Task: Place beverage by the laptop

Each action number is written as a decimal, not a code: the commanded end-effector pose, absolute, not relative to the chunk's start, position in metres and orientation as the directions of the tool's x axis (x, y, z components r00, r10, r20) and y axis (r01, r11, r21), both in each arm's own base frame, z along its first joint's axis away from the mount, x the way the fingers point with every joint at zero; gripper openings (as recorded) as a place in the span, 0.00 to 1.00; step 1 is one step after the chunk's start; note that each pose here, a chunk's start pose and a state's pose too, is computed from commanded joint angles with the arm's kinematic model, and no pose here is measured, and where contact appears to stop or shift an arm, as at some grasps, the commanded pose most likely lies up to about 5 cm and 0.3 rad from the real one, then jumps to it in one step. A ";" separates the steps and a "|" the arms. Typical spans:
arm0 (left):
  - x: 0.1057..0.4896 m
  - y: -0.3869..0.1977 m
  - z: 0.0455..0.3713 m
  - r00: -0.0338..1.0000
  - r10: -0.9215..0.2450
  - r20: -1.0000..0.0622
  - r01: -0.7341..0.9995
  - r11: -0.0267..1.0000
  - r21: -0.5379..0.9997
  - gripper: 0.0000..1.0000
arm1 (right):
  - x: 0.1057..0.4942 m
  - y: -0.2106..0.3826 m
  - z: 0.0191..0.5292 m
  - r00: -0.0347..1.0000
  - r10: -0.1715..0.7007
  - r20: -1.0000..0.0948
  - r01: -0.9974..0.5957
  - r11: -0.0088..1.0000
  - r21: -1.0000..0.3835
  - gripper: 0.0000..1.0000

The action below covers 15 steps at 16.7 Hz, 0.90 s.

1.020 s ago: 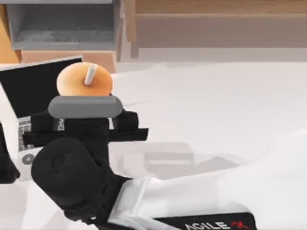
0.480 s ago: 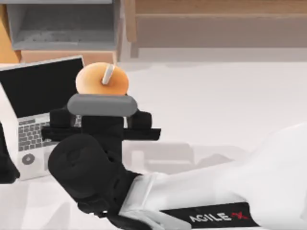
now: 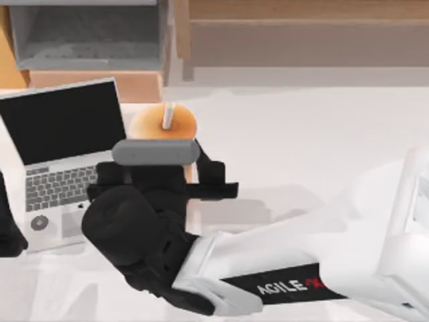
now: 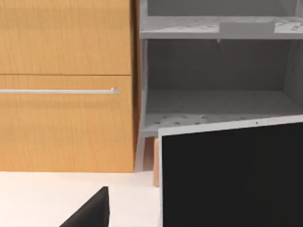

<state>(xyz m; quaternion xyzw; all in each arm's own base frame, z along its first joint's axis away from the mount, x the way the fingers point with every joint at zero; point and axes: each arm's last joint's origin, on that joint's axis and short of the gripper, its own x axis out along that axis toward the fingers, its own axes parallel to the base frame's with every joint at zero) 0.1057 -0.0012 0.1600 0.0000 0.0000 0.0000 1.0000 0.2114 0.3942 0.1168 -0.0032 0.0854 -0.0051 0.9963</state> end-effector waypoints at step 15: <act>0.106 -0.001 0.160 1.000 0.000 0.000 0.000 1.000 0.000 1.00 | 0.211 0.394 0.117 0.985 -0.011 -0.170 0.010 1.000 -0.007 0.98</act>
